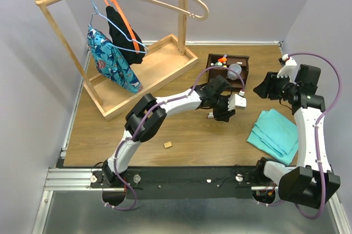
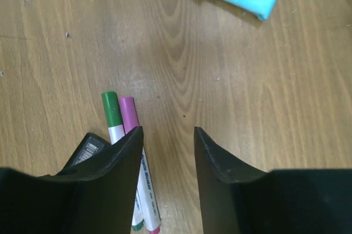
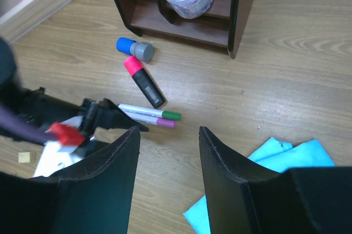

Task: Sort the stationery into containers
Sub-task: Pick up the pen from the center of the board.

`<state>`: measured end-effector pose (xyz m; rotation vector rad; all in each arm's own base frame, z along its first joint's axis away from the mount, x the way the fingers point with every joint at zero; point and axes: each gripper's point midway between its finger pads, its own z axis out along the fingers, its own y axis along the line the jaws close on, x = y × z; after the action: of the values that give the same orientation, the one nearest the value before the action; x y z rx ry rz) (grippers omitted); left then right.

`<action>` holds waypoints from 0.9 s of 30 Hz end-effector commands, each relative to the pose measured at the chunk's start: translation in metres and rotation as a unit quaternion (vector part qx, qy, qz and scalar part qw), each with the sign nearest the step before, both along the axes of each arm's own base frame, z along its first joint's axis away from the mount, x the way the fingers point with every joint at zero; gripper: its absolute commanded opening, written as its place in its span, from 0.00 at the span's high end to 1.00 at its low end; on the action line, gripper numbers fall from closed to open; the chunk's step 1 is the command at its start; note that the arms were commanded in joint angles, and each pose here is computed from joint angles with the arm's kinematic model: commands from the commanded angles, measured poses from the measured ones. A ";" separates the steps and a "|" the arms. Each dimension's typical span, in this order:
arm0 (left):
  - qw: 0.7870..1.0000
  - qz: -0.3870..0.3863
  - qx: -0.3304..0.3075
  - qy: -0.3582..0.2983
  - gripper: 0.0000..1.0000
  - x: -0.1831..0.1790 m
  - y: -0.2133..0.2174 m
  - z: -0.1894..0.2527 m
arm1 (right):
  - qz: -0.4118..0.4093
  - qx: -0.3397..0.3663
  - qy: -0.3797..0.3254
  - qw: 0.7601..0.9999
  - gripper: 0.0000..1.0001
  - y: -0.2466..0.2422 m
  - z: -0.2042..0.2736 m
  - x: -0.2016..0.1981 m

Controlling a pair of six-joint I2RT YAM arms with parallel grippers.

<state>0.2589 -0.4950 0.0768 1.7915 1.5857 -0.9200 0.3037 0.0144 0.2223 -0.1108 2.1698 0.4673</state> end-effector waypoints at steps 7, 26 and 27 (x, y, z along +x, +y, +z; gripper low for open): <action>1.000 0.012 0.021 0.000 0.52 0.015 -0.004 -0.028 | 0.001 0.013 -0.005 1.000 0.45 0.005 0.002 -0.010; 0.999 0.036 -0.008 0.016 0.53 0.026 -0.019 -0.001 | 0.002 0.011 0.010 1.000 0.45 0.002 -0.010 -0.003; 0.999 0.034 -0.004 0.020 0.53 0.025 -0.018 -0.005 | 0.002 0.011 0.011 1.000 0.45 0.002 -0.010 -0.003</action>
<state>0.2810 -0.5113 0.0557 1.7554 1.6454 -0.9154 0.3003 0.0160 0.2167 -0.0947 2.1820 0.4809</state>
